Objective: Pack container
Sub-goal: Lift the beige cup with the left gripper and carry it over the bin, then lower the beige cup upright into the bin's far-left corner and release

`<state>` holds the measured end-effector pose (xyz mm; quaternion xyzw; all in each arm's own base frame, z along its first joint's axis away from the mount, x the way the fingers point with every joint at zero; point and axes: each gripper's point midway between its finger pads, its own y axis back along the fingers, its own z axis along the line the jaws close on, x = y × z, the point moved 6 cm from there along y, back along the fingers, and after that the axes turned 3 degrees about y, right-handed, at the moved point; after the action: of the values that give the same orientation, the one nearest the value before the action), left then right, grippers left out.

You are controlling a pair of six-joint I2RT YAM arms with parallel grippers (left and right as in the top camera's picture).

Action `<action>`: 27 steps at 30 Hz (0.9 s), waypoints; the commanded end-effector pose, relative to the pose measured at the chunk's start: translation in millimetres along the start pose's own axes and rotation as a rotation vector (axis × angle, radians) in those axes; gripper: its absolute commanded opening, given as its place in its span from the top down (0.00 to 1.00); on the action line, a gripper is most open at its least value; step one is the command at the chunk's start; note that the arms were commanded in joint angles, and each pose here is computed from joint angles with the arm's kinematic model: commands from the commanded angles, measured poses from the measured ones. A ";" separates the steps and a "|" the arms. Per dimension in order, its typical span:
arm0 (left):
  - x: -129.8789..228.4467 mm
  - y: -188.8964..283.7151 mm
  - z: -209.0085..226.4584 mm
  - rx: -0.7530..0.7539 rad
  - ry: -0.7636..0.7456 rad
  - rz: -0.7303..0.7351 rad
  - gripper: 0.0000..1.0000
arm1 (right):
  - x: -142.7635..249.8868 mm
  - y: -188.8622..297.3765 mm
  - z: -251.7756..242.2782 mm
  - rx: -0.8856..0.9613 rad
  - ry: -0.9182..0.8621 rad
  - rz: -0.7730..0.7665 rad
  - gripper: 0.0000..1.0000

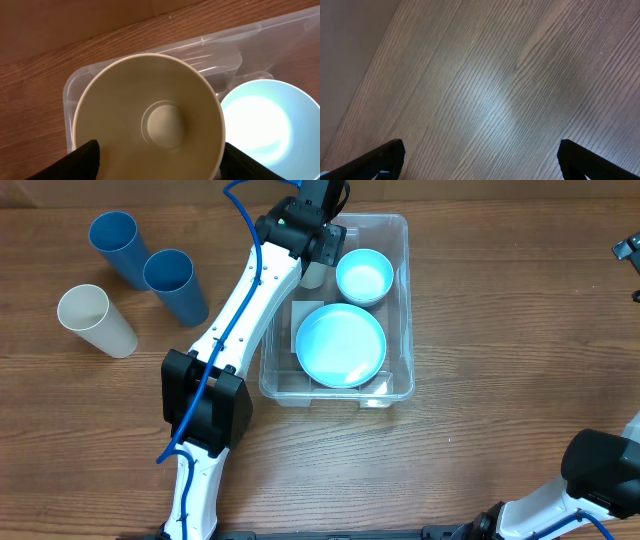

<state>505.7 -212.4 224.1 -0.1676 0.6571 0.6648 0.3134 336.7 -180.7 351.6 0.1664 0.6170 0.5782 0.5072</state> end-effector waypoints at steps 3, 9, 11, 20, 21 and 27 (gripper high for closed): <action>-20.7 19.8 -10.2 0.029 -0.028 -0.062 0.23 | -3.4 7.6 -1.0 -0.004 -0.005 -0.030 0.00; -33.5 43.8 -21.9 0.080 -0.069 -0.099 0.31 | -3.4 7.6 -0.8 -0.005 -0.005 -0.029 0.00; -30.4 49.8 -36.8 0.165 -0.117 -0.084 0.42 | -3.4 7.6 -0.8 -0.005 -0.005 -0.029 0.00; -1.5 43.2 -75.8 0.280 -0.246 0.013 0.87 | -3.4 7.6 -1.0 -0.004 -0.005 -0.030 0.00; 2.8 38.0 -76.3 0.278 -0.250 0.034 0.88 | -3.4 7.6 -0.8 -0.005 -0.005 -0.029 0.00; 30.7 -4.1 -76.6 0.229 -0.294 0.150 0.93 | -3.4 7.6 -1.0 -0.004 -0.005 -0.030 0.00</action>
<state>463.5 -283.0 236.3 -0.0204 0.6968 0.6026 0.3884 336.6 -180.7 351.5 0.1667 0.6171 0.5780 0.5072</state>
